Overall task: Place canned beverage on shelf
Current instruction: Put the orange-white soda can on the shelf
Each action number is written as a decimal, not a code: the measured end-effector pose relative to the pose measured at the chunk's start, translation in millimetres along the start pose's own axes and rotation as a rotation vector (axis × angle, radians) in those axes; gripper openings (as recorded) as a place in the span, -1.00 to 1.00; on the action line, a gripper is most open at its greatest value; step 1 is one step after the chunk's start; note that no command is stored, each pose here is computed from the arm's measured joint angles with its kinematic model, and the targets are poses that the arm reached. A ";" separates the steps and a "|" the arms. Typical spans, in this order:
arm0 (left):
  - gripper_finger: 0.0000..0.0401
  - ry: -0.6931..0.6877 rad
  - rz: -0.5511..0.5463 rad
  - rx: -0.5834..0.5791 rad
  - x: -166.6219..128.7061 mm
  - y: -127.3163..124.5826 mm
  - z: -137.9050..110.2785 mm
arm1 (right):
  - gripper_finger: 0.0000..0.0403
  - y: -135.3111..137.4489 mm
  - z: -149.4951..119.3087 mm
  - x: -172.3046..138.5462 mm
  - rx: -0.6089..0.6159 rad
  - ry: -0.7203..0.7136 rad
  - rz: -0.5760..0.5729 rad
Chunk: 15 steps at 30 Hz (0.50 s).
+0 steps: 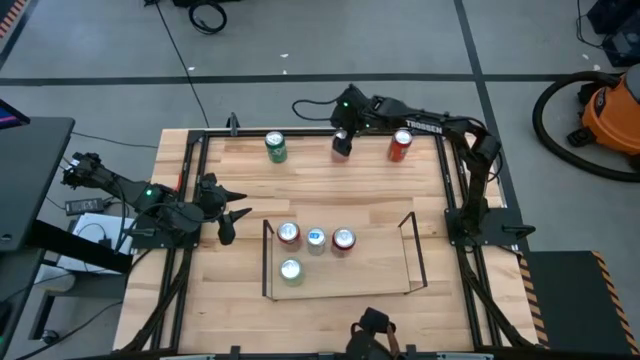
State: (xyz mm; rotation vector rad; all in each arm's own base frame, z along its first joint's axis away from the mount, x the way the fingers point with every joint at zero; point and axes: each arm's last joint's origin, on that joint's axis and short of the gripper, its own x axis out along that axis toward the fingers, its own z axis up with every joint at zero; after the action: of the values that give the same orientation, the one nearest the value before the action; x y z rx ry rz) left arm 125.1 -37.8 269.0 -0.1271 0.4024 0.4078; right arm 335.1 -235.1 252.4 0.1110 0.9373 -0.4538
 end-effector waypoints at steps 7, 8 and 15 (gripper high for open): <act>0.01 0.001 0.000 0.001 0.0 0.1 -0.1 | 0.90 -1.2 -16.3 15.1 0.030 0.002 0.002; 0.01 0.001 0.000 0.001 0.0 0.1 -0.1 | 0.90 -1.6 -18.4 17.3 0.033 -0.001 0.000; 0.01 0.001 0.001 0.001 0.0 0.1 -0.1 | 0.81 -0.9 -26.0 24.4 0.037 -0.018 0.034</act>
State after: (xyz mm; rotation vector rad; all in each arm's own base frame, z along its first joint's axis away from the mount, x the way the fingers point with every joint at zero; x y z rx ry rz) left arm 125.0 -37.7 269.0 -0.1265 0.4034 0.4081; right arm 327.5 -236.5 217.6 0.1561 0.9085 -0.4402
